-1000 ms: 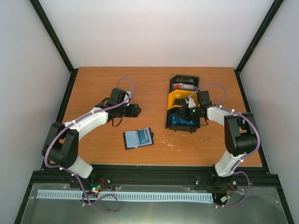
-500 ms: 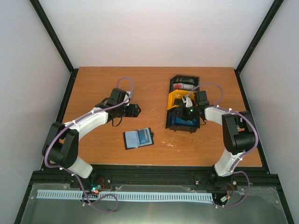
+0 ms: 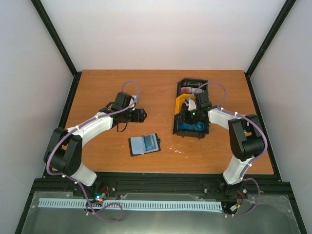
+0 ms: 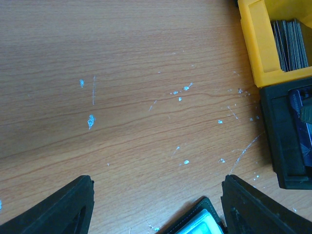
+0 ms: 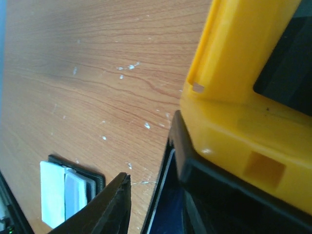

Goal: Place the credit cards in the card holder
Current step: Pick up the credit card from the storage box.

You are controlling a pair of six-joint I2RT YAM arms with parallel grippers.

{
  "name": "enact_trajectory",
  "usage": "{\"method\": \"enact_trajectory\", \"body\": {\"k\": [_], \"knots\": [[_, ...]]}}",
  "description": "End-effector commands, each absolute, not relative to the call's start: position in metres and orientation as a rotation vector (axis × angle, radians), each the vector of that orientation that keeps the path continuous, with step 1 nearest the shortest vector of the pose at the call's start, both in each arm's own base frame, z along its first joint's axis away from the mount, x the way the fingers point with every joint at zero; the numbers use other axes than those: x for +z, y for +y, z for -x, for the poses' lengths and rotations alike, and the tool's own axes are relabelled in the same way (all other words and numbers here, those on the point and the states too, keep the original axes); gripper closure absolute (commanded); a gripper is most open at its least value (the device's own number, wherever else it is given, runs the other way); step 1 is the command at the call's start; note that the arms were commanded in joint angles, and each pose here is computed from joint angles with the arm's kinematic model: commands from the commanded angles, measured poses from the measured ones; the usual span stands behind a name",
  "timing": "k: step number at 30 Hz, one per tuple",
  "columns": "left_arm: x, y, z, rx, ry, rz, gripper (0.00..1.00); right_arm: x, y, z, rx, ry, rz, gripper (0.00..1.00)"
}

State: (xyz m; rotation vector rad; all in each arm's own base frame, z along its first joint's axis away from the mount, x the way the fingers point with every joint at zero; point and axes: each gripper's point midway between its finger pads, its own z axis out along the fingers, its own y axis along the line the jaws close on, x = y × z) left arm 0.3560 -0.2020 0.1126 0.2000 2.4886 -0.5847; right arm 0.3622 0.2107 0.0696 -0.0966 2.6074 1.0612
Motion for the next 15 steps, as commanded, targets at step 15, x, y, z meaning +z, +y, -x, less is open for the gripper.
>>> {"method": "enact_trajectory", "body": {"k": [15], "knots": [[0.1207, -0.1974, -0.3583, -0.572, 2.453, -0.197, 0.27, 0.0532, 0.1928, -0.3575, 0.743, 2.746, 0.06, 0.67]]}}
